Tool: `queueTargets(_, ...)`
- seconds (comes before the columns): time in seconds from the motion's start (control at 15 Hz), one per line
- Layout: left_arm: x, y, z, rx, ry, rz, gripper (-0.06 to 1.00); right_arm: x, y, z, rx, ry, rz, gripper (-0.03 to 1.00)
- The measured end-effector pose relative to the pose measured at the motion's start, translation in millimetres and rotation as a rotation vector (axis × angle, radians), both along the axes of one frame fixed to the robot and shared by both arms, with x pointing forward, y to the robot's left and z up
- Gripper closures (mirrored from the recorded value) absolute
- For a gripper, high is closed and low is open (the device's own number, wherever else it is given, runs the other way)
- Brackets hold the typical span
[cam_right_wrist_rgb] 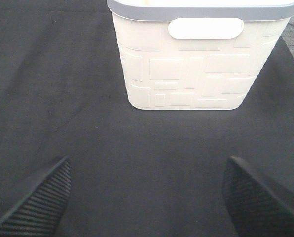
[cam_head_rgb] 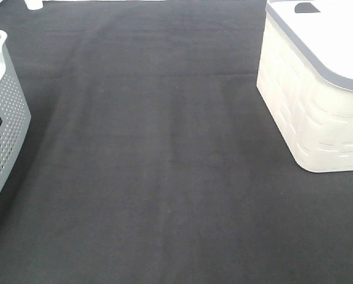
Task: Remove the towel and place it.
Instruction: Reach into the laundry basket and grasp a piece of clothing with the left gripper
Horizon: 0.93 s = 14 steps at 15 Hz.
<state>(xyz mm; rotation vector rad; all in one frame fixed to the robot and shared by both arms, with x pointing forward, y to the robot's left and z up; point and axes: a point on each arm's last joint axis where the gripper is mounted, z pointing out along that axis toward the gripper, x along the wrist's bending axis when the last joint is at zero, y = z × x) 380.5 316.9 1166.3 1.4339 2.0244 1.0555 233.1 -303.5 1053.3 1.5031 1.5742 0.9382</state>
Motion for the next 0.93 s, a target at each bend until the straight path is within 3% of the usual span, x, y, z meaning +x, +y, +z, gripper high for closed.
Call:
queueTargets(0.73,95,-19,5,-0.008,0.131,-0.029,0.06,0,0,0,0.000,0.000,0.000,0.17)
queueTargets(0.93,114,3,-9,-0.105,0.223,0.009,0.06,0,0,0,0.000,0.000,0.000,0.17)
